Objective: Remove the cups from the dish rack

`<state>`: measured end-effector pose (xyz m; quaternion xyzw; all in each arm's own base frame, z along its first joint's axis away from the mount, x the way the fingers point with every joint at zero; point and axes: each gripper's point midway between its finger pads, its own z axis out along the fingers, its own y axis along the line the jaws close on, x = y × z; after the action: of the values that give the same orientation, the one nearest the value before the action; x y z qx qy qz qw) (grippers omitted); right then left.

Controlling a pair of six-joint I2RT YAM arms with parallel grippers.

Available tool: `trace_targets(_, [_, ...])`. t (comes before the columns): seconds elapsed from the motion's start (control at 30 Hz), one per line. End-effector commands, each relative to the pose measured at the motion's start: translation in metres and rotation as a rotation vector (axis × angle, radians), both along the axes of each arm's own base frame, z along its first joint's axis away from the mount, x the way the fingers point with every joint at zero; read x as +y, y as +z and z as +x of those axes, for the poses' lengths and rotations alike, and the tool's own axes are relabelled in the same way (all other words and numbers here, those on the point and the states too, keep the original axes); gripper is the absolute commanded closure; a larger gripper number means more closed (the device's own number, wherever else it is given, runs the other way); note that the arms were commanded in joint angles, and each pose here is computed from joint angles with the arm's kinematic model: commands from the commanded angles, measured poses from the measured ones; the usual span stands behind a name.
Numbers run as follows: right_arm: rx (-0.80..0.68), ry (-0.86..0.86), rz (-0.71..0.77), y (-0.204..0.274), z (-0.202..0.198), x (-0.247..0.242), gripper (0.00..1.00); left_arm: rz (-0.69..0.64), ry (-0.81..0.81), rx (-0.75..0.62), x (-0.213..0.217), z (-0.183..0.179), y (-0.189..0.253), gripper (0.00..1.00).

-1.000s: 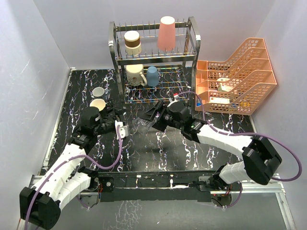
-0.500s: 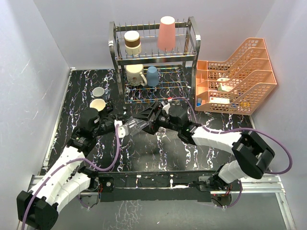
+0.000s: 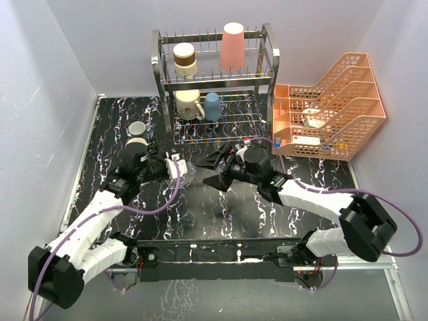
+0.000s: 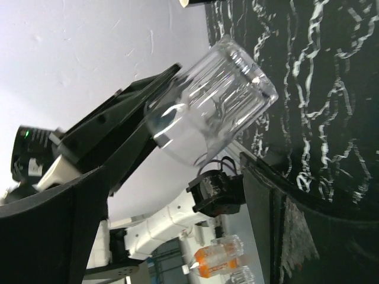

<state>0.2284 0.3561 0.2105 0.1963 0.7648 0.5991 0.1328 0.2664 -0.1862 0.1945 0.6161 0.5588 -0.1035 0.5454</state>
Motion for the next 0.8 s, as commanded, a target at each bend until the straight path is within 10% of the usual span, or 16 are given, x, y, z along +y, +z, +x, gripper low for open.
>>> trace_targets(0.0, [-0.058, -0.019, -0.104, 0.002, -0.003, -0.034, 0.02, 0.098, 0.129, 0.052, 0.018, 0.022, -0.008, 1.0])
trace_targets(0.37, [-0.104, 0.107, -0.569, -0.002, -0.04, -0.107, 0.02, 0.407, 0.297, 0.33, 0.053, 0.048, -0.076, 1.0])
trace_targets(0.77, [-0.524, -0.11, -0.886, 0.039, 0.063, -0.127, 0.02, 0.521, 0.394, 0.405, 0.059, 0.088, -0.098, 1.0])
